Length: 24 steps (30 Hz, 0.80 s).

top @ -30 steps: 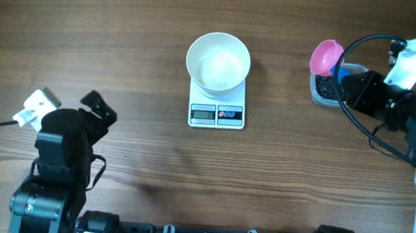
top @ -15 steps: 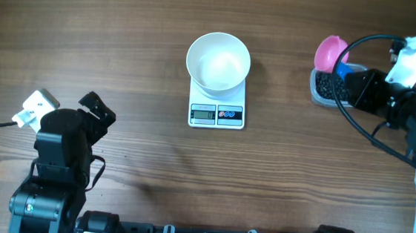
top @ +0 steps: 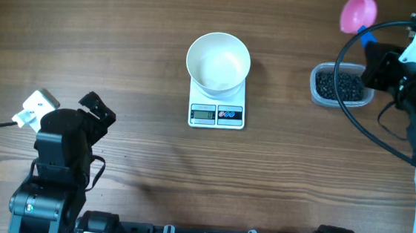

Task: Scoop item into bowl and weigh 150g on scale

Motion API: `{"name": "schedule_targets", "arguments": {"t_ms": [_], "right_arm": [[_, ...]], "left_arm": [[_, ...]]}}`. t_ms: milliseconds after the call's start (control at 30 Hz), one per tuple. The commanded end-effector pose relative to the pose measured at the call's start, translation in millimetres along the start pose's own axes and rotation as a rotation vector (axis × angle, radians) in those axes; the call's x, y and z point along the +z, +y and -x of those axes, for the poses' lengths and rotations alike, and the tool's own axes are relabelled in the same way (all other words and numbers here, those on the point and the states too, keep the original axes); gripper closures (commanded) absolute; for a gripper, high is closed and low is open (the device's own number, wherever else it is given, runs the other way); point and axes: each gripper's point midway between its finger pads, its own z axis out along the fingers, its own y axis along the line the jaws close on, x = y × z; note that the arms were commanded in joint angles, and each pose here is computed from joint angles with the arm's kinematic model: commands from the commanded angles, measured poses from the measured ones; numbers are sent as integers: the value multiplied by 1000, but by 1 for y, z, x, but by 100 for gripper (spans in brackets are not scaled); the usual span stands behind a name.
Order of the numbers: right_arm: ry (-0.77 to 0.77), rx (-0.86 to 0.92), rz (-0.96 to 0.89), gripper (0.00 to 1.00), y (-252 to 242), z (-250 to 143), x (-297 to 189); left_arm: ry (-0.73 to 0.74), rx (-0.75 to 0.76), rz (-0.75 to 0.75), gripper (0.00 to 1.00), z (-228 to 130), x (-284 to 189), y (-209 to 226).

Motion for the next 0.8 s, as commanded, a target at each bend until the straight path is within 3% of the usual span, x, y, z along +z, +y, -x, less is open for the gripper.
{"name": "schedule_targets", "arguments": {"t_ms": [0, 500, 767], "right_arm": [[-45, -33, -153, 96, -25, 13, -4], [-50, 37, -164, 96, -27, 12, -5], [-114, 298, -201, 96, -35, 20, -7]], "left_arm": [[-16, 16, 19, 0, 3, 0, 4], [-16, 16, 19, 0, 3, 0, 4], [-16, 16, 19, 0, 3, 0, 4]]}}
